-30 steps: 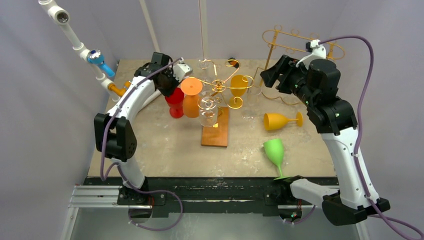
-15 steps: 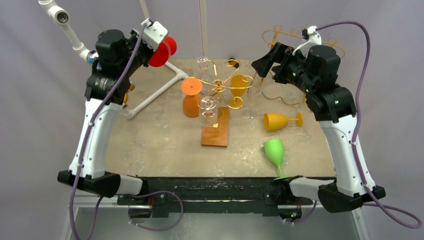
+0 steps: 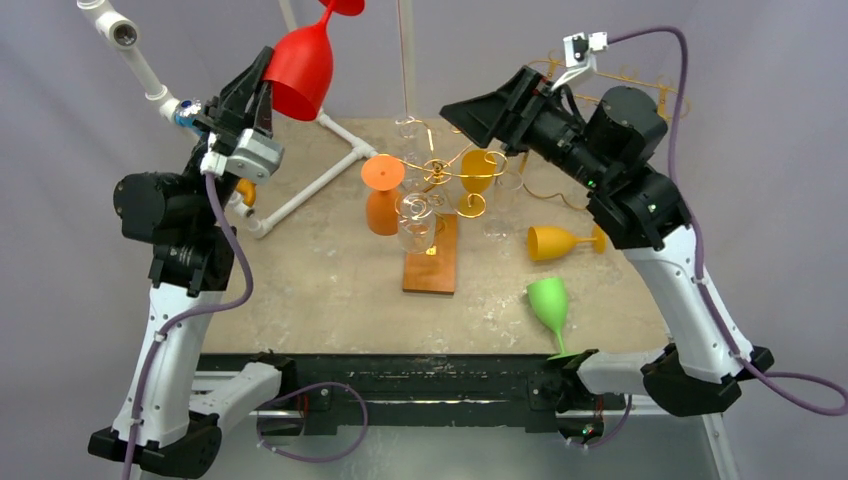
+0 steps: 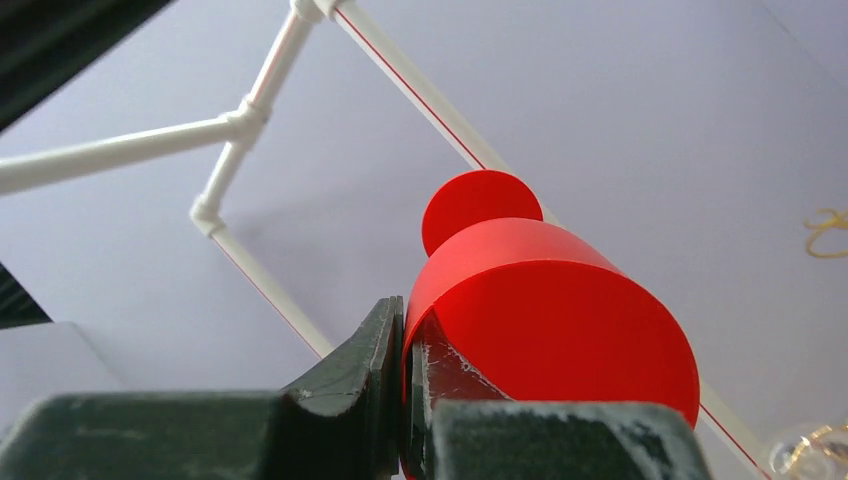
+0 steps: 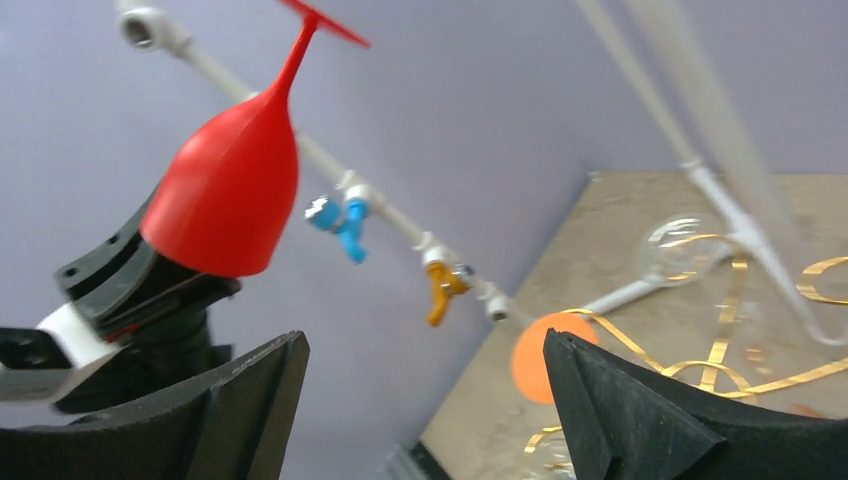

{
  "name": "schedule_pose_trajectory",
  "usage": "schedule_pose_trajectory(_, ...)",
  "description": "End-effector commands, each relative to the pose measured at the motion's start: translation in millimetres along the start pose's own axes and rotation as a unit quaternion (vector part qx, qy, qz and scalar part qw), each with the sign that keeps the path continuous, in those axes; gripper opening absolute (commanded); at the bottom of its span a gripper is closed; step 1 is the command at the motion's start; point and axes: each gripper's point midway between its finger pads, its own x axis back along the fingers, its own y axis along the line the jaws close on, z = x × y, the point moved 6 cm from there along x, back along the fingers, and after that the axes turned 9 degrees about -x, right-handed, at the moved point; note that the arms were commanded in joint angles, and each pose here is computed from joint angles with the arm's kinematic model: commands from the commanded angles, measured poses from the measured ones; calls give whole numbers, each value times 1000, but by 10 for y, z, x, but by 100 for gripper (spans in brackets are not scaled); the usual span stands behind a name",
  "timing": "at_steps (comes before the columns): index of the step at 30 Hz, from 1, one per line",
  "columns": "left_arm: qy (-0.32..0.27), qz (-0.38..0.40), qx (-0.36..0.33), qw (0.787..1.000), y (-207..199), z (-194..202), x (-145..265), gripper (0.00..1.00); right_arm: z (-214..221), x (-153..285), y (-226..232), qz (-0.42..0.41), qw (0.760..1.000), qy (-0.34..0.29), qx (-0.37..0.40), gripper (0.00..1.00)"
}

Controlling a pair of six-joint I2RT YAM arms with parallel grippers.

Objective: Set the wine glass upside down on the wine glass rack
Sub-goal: Turn the wine glass upside down at the wine rack.

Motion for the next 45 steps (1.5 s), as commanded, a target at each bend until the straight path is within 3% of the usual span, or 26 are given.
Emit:
schedule_pose_trajectory(1, -97, -65, -67, 991, 261, -323, -12, 0, 161, -161, 493, -148, 987, -14, -64, 99)
schedule_pose_trajectory(5, -131, -55, -113, 983, 189, -402, 80, 0, 328, -188, 812, -251, 964, -57, -71, 99)
schedule_pose_trajectory(8, -148, -46, -133, 979, 160, -454, 114, 0, 475, -396, 950, -281, 956, -35, -80, 99)
schedule_pose_trajectory(17, -217, -28, -210, 953, 15, -657, 338, 0, 652, -617, 1121, -364, 921, -46, -131, 99)
schedule_pose_trajectory(25, -232, -32, -238, 942, -36, -690, 427, 0, 858, -780, 1266, -432, 878, 11, -204, 99)
schedule_pose_trajectory(37, -227, -28, -238, 944, -63, -659, 434, 0, 1057, -733, 1563, -494, 844, 63, -200, 99)
schedule_pose_trajectory(45, -197, 9, -239, 951, -147, -523, 378, 0, 1096, -702, 1603, -512, 829, 93, -205, 69)
